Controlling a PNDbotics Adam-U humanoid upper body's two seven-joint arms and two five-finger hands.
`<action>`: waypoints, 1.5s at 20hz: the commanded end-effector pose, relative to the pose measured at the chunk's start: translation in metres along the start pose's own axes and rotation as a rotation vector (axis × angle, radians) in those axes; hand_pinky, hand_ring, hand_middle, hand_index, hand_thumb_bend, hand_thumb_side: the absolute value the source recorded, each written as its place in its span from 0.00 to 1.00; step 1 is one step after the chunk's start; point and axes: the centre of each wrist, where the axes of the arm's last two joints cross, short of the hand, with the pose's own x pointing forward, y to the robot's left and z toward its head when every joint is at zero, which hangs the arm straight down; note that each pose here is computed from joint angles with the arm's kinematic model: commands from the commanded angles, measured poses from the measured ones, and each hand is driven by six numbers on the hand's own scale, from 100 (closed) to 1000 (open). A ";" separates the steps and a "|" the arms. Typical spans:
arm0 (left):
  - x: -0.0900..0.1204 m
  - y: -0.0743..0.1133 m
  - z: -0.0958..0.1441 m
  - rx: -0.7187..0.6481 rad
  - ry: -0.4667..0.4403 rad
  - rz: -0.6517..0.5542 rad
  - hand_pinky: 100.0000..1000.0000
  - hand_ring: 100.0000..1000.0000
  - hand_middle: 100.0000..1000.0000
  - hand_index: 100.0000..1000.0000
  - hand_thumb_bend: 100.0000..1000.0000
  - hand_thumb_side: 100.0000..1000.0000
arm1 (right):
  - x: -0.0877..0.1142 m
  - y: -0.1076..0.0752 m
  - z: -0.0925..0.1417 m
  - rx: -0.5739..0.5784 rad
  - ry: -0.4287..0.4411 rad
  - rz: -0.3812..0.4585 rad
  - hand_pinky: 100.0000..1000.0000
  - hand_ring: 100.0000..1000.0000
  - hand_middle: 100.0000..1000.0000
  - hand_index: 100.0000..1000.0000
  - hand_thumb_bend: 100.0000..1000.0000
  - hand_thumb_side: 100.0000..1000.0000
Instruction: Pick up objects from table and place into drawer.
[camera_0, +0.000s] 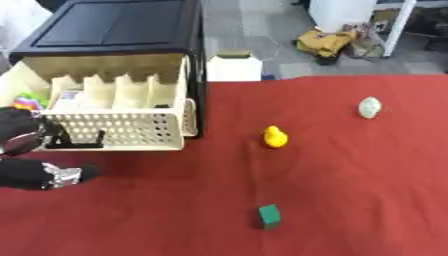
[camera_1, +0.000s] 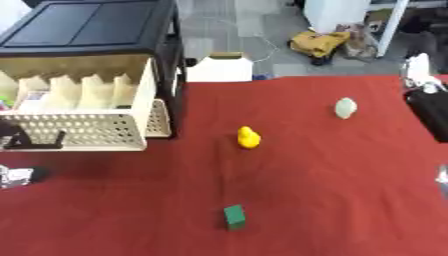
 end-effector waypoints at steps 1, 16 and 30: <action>-0.006 0.008 0.009 0.012 0.029 -0.032 0.00 0.00 0.00 0.73 0.50 1.00 | 0.005 -0.005 -0.006 -0.022 -0.027 -0.003 0.63 0.66 0.52 0.77 0.08 0.60; 0.001 0.027 0.025 0.132 0.013 -0.009 0.00 0.00 0.00 0.98 0.43 1.00 | 0.004 -0.005 -0.006 -0.024 -0.022 -0.001 0.63 0.66 0.52 0.77 0.09 0.60; 0.002 0.051 0.039 0.286 -0.060 0.008 0.00 0.00 0.00 0.93 0.37 1.00 | 0.004 -0.007 -0.007 -0.032 -0.020 0.008 0.63 0.66 0.52 0.77 0.08 0.60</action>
